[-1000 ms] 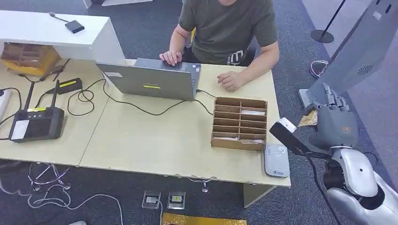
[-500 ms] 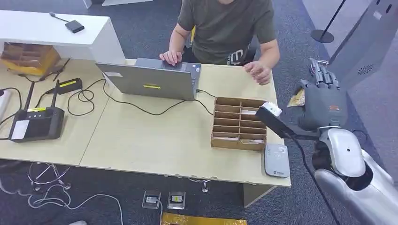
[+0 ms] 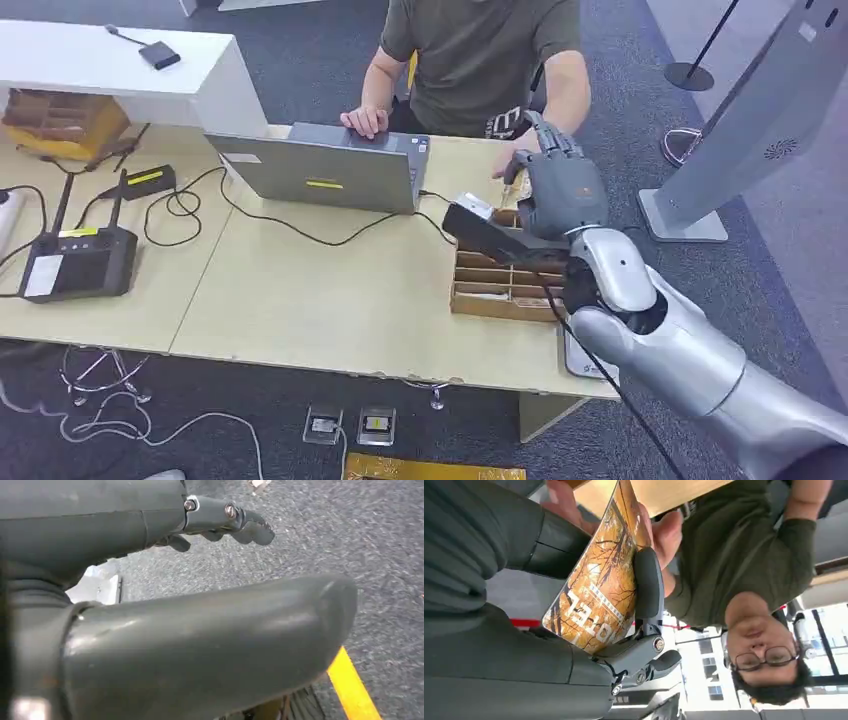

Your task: Pass the card to the sensor for recognition and then transmit it.

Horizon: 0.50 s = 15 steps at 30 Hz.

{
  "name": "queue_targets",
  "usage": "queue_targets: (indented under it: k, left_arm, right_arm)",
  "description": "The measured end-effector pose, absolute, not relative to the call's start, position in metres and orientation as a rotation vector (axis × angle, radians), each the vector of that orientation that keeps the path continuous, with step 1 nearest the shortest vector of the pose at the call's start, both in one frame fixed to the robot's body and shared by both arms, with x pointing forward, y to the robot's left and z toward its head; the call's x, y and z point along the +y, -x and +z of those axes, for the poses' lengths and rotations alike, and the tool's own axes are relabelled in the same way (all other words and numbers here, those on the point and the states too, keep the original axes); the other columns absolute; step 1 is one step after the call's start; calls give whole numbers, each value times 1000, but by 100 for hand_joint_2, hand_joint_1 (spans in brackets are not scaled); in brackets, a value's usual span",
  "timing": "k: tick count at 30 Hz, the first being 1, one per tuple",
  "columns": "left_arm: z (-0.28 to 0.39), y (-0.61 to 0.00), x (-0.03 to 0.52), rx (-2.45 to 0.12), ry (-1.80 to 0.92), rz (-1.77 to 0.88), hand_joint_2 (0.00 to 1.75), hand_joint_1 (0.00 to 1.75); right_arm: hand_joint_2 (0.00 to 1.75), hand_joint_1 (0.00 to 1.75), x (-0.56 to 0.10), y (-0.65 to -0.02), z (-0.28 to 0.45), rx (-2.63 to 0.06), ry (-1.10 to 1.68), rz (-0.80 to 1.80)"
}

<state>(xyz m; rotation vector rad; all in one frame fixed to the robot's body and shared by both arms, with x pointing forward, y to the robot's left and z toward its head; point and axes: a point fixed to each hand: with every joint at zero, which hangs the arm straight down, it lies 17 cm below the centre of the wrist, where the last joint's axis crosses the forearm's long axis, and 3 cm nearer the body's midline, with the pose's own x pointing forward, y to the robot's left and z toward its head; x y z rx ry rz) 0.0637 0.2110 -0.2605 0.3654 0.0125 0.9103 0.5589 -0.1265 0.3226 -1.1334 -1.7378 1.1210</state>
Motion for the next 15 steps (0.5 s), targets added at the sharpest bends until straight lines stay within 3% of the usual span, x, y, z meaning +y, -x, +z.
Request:
queue_targets:
  k: [15]
  left_arm:
    - [-264,-76,207,-40,-289,969,0,0]
  right_arm:
    - [175,175,-165,-559,241,-1518,1314,1170]
